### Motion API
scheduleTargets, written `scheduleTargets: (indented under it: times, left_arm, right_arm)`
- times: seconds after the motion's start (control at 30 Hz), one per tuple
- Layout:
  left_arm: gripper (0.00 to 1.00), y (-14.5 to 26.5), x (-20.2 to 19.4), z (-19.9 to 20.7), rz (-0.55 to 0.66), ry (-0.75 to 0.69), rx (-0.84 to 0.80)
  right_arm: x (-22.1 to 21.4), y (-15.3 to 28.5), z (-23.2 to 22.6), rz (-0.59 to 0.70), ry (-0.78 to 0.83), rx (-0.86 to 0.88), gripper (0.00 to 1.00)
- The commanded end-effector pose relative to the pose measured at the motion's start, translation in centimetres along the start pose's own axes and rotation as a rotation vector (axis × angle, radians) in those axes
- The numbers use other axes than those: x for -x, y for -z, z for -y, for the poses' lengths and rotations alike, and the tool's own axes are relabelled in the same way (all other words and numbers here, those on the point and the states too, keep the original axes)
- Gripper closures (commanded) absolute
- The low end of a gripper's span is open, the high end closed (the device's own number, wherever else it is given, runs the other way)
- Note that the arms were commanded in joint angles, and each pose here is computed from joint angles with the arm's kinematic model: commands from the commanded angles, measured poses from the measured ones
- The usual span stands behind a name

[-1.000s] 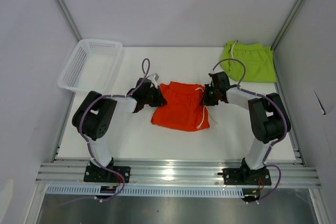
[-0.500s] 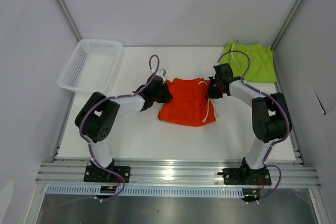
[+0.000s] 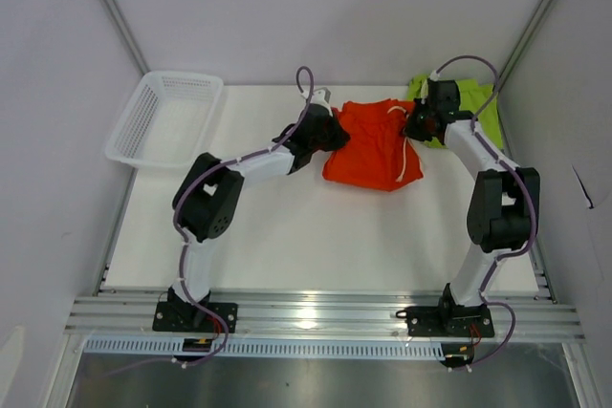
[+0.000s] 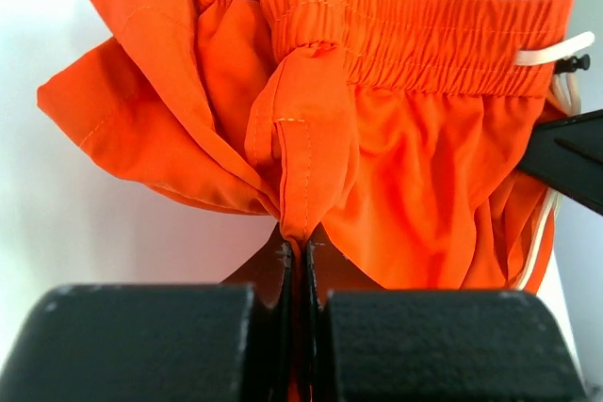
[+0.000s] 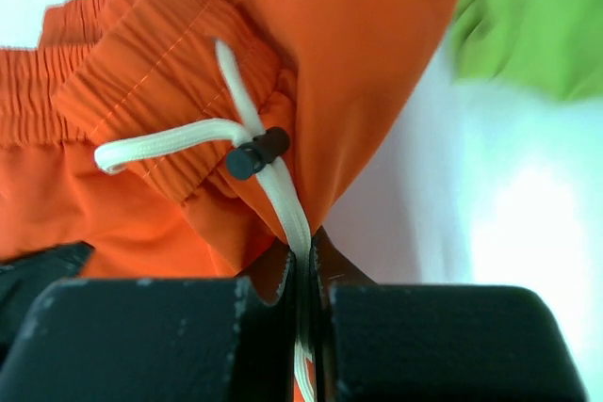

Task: Fold and stack the shorts
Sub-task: Neatly place the folded shorts to the corner

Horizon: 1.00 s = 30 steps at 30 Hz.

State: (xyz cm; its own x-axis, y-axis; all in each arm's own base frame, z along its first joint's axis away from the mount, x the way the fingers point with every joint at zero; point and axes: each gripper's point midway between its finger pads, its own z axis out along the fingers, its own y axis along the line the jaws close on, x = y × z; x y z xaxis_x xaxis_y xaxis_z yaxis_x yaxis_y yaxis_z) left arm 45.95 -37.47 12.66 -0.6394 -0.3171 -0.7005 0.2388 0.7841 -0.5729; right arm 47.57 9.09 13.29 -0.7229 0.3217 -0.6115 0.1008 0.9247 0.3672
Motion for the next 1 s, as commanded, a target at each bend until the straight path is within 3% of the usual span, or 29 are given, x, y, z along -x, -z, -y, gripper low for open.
scheduleTargets:
  times: [0.0,0.1,0.2,0.33,0.43,0.57,0.7,0.97]
  left_arm:
    - [1.00,-2.2,3.0,4.9,0.082,0.064,-0.156]
    - [1.00,-3.2,6.0,9.0,0.141,0.092,-0.266]
    - [1.00,-5.3,5.2,9.8,0.136,0.142,-0.319]
    - [1.00,-6.3,8.9,14.3,0.221,0.209,-0.461]
    - [1.00,-7.4,10.1,15.5,0.284,0.282,-0.547]
    - [1.00,-8.0,11.7,16.3,0.376,0.391,-0.644]
    - [1.00,-9.1,11.8,14.8,0.452,0.541,-0.636]
    - [1.00,-8.7,13.3,15.5,0.533,0.601,-0.600]
  right_arm:
    - [5.2,0.6,0.4,0.105,-0.021,0.025,1.00]
    - [8.0,0.8,1.3,0.148,-0.042,0.028,1.00]
    - [10.7,1.1,3.6,0.187,-0.075,0.011,1.00]
    - [13.5,1.3,5.2,0.240,-0.135,0.038,1.00]
    - [15.7,1.4,6.3,0.286,-0.158,0.038,1.00]
    - [17.5,0.7,8.2,0.317,-0.202,0.060,1.00]
    - [19.4,0.4,9.9,0.388,-0.227,0.078,1.00]
    - [21.5,0.2,12.0,0.411,-0.258,0.092,1.00]
